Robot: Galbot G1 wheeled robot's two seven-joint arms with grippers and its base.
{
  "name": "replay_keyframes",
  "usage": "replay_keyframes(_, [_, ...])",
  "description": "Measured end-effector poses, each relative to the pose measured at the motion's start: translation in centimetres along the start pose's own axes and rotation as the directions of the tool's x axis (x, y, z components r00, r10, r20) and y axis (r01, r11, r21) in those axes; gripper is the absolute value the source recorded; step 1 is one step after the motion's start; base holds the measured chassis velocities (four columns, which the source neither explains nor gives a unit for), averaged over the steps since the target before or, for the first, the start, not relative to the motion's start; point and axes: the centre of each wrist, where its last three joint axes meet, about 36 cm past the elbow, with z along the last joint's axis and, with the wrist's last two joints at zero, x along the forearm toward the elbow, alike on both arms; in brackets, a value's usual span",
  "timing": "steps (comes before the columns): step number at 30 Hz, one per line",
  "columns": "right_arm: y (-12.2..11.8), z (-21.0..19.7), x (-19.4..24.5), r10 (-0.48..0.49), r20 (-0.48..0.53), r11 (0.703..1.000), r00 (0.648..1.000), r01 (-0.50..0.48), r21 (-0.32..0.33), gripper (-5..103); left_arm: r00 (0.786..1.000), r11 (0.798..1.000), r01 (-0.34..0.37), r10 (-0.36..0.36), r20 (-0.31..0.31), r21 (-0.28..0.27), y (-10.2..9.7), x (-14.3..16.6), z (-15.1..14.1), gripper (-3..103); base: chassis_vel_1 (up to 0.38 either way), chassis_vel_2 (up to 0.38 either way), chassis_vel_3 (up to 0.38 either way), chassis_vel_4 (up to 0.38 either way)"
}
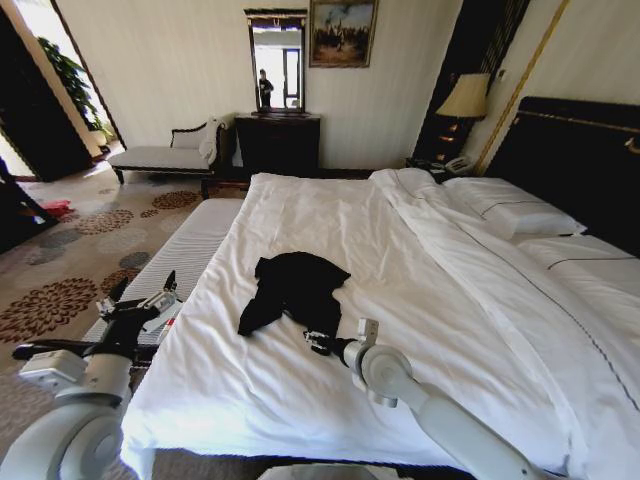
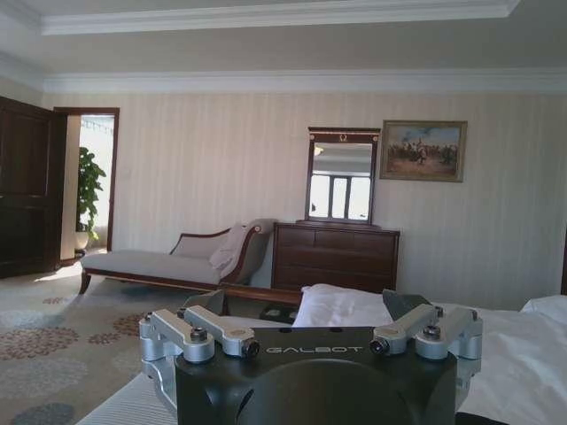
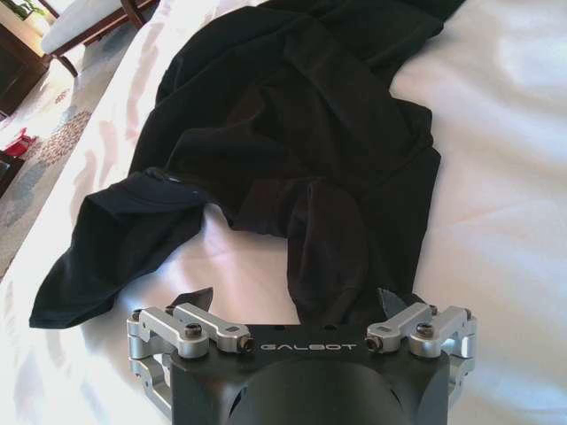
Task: Fold the clothes on the bed.
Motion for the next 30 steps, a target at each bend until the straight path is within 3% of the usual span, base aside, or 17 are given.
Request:
replay_keyframes(10, [-0.2,0.0,-0.6,0.013,-0.003,1.0,1.0,-0.013,-0.008,102,1.0,1.0,0.004,-0.004,0.0,0.0,0.0,0.1,0.0,100,0.0,0.0,0.0,0.0])
replay_keyframes(12, [-0.3,0.0,-0.8,0.019,-0.003,1.0,1.0,-0.019,-0.011,93,1.0,1.0,0.004,-0.004,0.0,0.001,0.0,0.1,0.1,100,0.0,0.0,0.0,0.0])
replay_keyframes(14, [-0.4,0.0,-0.8,0.02,-0.003,1.0,1.0,-0.02,-0.011,93,1.0,1.0,0.004,-0.004,0.0,0.001,0.0,0.1,0.1,100,0.0,0.0,0.0,0.0])
replay_keyframes(15, [-0.5,0.0,-1.1,0.026,-0.002,1.0,1.0,-0.026,-0.012,83,1.0,1.0,0.004,-0.004,0.0,0.001,0.0,0.1,0.1,100,0.0,0.0,0.0,0.0])
replay_keyframes(18, [-0.6,0.0,-1.3,0.032,-0.002,0.999,0.999,-0.032,-0.013,78,1.0,1.0,0.004,-0.004,0.0,0.001,0.0,0.1,0.1,100,0.0,0.0,0.0,0.0])
replay_keyframes(27, [-0.8,0.1,-1.7,0.043,0.0,0.999,0.999,-0.043,-0.004,39,1.0,1.0,0.007,-0.007,0.004,0.0,0.0,0.1,0.1,100,0.0,0.0,0.0,0.0])
replay_keyframes(30, [-0.8,0.1,-1.5,0.044,0.0,0.999,0.999,-0.044,-0.001,34,1.0,1.0,0.007,-0.007,0.004,0.0,0.0,0.0,0.1,100,0.0,0.0,0.0,0.0])
